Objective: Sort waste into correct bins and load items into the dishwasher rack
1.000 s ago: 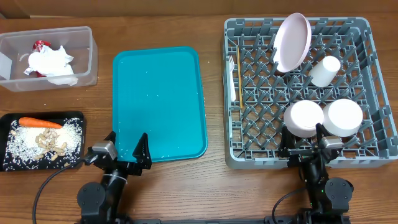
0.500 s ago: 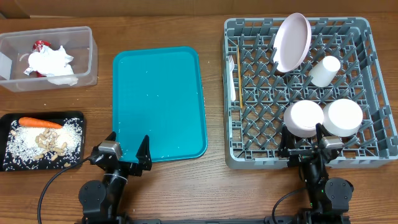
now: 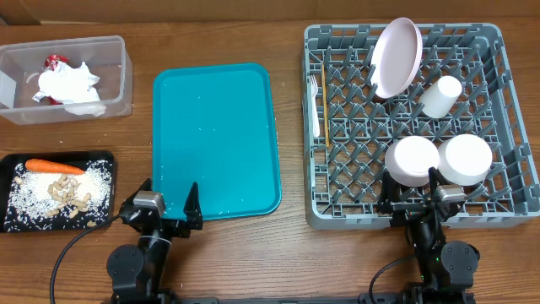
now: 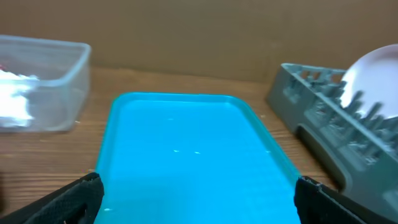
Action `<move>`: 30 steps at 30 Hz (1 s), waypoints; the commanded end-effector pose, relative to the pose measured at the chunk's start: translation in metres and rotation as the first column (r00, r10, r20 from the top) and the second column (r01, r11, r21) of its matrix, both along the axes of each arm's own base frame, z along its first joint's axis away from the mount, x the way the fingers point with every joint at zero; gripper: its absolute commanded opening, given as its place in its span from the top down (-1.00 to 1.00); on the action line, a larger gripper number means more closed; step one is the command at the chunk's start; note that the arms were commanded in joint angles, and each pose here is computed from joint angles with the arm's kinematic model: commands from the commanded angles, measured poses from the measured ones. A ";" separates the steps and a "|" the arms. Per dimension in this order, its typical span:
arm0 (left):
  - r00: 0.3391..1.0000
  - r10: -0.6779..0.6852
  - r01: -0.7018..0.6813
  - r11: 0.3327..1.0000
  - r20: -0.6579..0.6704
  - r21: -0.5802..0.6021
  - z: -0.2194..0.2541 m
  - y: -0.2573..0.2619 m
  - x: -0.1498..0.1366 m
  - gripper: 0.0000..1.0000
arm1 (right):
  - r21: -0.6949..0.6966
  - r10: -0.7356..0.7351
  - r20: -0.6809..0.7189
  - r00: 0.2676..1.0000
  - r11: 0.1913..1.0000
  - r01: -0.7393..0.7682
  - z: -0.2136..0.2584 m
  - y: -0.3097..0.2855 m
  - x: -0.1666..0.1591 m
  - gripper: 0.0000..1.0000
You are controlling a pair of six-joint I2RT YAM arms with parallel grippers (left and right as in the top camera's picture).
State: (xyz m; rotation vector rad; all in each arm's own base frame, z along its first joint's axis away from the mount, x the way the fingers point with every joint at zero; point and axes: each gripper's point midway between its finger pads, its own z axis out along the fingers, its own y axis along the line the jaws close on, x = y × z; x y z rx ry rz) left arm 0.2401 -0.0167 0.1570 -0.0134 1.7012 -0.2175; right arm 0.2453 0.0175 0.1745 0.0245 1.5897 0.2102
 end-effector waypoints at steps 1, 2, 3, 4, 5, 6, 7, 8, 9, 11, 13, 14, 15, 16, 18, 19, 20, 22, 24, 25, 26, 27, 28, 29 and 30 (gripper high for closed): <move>0.996 0.086 -0.087 0.988 0.014 0.129 -0.002 0.018 0.001 -0.99 | -0.007 -0.014 0.004 1.000 1.000 0.014 -0.002 -0.003 0.000 -1.00; 0.995 0.099 -0.100 0.984 0.015 0.148 -0.002 0.021 0.001 -1.00 | -0.007 -0.014 0.004 1.000 1.000 0.014 -0.002 -0.003 0.000 -1.00; 0.995 0.102 -0.103 0.981 0.015 0.164 -0.003 0.022 0.001 -0.99 | -0.007 -0.014 0.004 1.000 1.000 0.014 -0.002 -0.003 0.000 -0.99; 0.995 0.103 -0.104 0.981 0.016 0.167 -0.003 0.022 0.001 -1.00 | -0.007 -0.014 0.004 1.000 1.000 0.014 -0.002 -0.003 0.000 -1.00; 0.995 0.102 -0.104 0.981 0.016 0.166 -0.003 0.022 0.001 -1.00 | -0.007 -0.014 0.004 1.000 1.000 0.014 -0.002 -0.003 0.000 -1.00; 0.995 0.102 -0.104 0.981 0.016 0.166 -0.003 0.022 0.001 -1.00 | -0.007 -0.014 0.004 1.000 1.000 0.014 -0.002 -0.003 0.000 -1.00; 0.995 0.102 -0.104 0.981 0.016 0.166 -0.003 0.022 0.001 -0.99 | -0.007 -0.014 0.004 1.000 1.000 0.014 -0.002 -0.003 0.000 -1.00; 0.995 0.102 -0.104 0.981 0.016 0.166 -0.003 0.022 0.001 -0.99 | -0.007 -0.014 0.004 1.000 1.000 0.014 -0.002 -0.003 0.000 -1.00; 0.995 0.102 -0.103 0.981 0.016 0.166 -0.003 0.022 0.001 -1.00 | -0.007 -0.014 0.004 1.000 1.000 0.014 -0.002 -0.003 0.000 -1.00; 0.995 0.102 -0.103 0.981 0.017 0.166 -0.002 0.022 0.001 -1.00 | -0.007 -0.014 0.004 1.000 1.000 0.014 -0.002 -0.003 0.000 -1.00; 0.995 0.102 -0.103 0.981 0.017 0.166 -0.002 0.022 0.001 -1.00 | -0.007 -0.014 0.004 1.000 1.000 0.014 -0.002 -0.003 0.000 -1.00; 0.995 0.102 -0.103 0.981 0.017 0.166 -0.002 0.022 0.001 -0.99 | -0.007 -0.014 0.004 1.000 1.000 0.014 -0.002 -0.003 0.000 -1.00; 0.995 0.102 -0.103 0.981 0.017 0.166 -0.002 0.022 0.001 -1.00 | -0.007 -0.014 0.004 1.000 1.000 0.014 -0.002 -0.003 0.000 -1.00; 0.995 0.102 -0.103 0.981 0.017 0.166 -0.002 0.022 0.001 -0.99 | -0.007 -0.014 0.004 1.000 1.000 0.014 -0.002 -0.003 0.000 -1.00; 0.995 0.102 -0.103 0.981 0.017 0.166 -0.002 0.022 0.001 -0.99 | -0.007 -0.014 0.004 1.000 1.000 0.014 -0.002 -0.003 0.000 -1.00; 0.995 0.102 -0.103 0.981 0.017 0.166 -0.002 0.022 0.001 -1.00 | -0.007 -0.013 0.004 1.000 1.000 0.013 -0.002 -0.003 0.000 -1.00; 0.995 0.102 -0.103 0.981 0.017 0.166 -0.002 0.022 0.001 -1.00 | -0.007 -0.014 0.004 1.000 1.000 0.014 -0.002 -0.003 0.000 -1.00; 0.995 0.102 -0.103 0.981 0.017 0.166 -0.002 0.022 0.001 -1.00 | -0.007 -0.014 0.004 1.000 1.000 0.014 -0.002 -0.003 0.000 -1.00; 0.995 0.102 -0.104 0.981 0.017 0.166 -0.002 0.022 0.001 -0.99 | -0.007 -0.014 0.004 1.000 1.000 0.014 -0.002 -0.003 0.000 -0.99; 0.995 0.102 -0.104 0.981 0.017 0.166 -0.002 0.022 0.001 -1.00 | -0.007 -0.013 0.004 1.000 1.000 0.013 -0.002 -0.003 0.000 -1.00; 0.995 0.102 -0.103 0.981 0.017 0.166 -0.002 0.022 0.001 -1.00 | -0.007 -0.014 0.004 1.000 1.000 0.014 -0.002 -0.003 0.000 -1.00; 0.995 0.102 -0.104 0.981 0.017 0.166 -0.002 0.022 0.001 -1.00 | -0.007 -0.013 0.004 1.000 1.000 0.013 -0.002 -0.003 0.000 -1.00; 0.995 0.102 -0.103 0.981 0.017 0.166 -0.002 0.022 0.001 -1.00 | -0.007 -0.014 0.004 1.000 1.000 0.014 -0.002 -0.003 0.000 -0.99; 0.995 0.102 -0.104 0.981 0.017 0.166 -0.002 0.022 0.001 -0.99 | -0.007 -0.014 0.004 1.000 1.000 0.014 -0.002 -0.003 0.000 -1.00; 0.995 0.102 -0.103 0.981 0.017 0.166 -0.002 0.022 0.001 -0.99 | -0.007 -0.013 0.004 1.000 1.000 0.013 -0.002 -0.003 0.000 -1.00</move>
